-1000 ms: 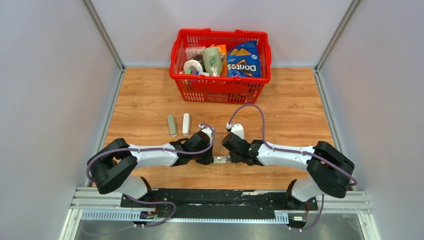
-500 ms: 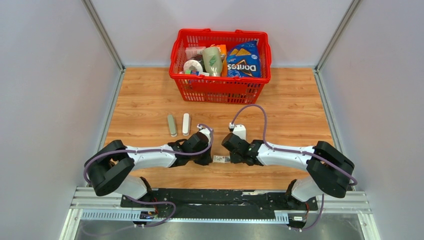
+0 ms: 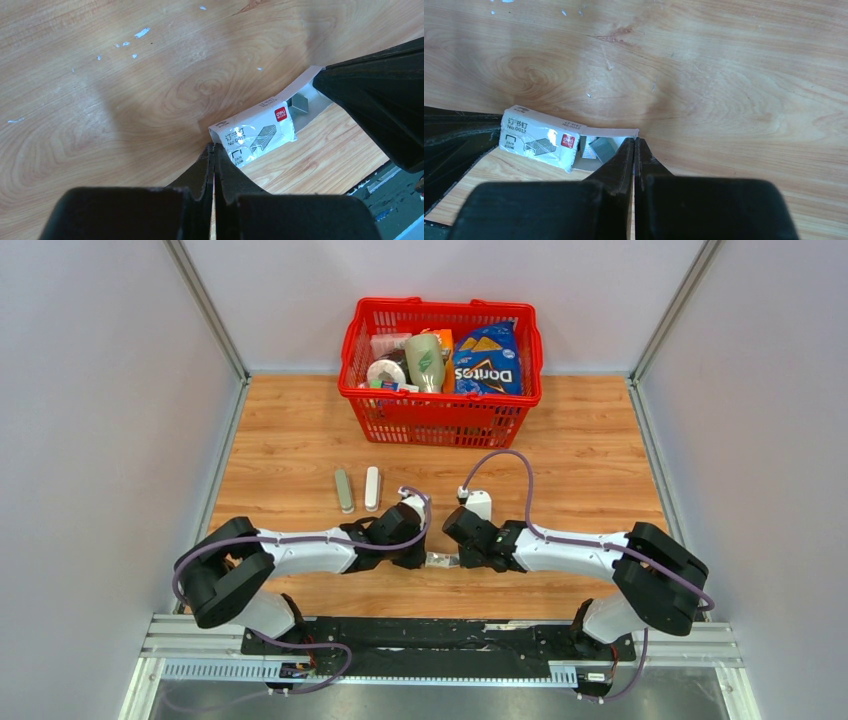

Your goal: Unload the staples from the stapler

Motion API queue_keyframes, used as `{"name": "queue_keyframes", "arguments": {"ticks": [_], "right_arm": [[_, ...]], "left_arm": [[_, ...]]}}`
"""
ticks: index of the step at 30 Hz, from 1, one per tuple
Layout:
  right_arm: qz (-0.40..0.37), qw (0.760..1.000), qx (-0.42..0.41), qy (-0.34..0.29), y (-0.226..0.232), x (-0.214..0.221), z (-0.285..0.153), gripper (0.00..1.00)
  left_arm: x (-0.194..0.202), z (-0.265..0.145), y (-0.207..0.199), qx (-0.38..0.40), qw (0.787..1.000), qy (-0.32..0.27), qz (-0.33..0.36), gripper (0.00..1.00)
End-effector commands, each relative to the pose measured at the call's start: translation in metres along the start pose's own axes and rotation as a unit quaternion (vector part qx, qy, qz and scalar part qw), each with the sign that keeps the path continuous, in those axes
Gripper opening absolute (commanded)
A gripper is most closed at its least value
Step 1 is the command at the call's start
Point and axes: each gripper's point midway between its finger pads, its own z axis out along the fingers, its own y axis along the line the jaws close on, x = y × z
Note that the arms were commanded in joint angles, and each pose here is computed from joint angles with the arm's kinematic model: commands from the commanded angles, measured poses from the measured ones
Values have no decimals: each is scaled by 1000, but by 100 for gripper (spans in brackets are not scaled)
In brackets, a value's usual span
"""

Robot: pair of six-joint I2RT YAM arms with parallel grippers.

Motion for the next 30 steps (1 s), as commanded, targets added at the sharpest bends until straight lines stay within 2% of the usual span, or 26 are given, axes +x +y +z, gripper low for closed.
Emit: {"name": "queue_keyframes", "arguments": {"ticks": [1,6,14,30], "right_arm": [[31,999,-10,-24,13,-14,0,0],[57,998,-9,-21,15,-12,2,0],[84,996,-2,-29,7,-11,-3,0],[82,996,-16,-21,11,-8,-7,0]], "left_arm": [[20,5,-1,-6,999,33,10,0],[30,6,-8,-1,999,43,11,0],[37,1,3,-18,999,42,6,0],[37,-5,10,-32,999,32,-1,0]]}}
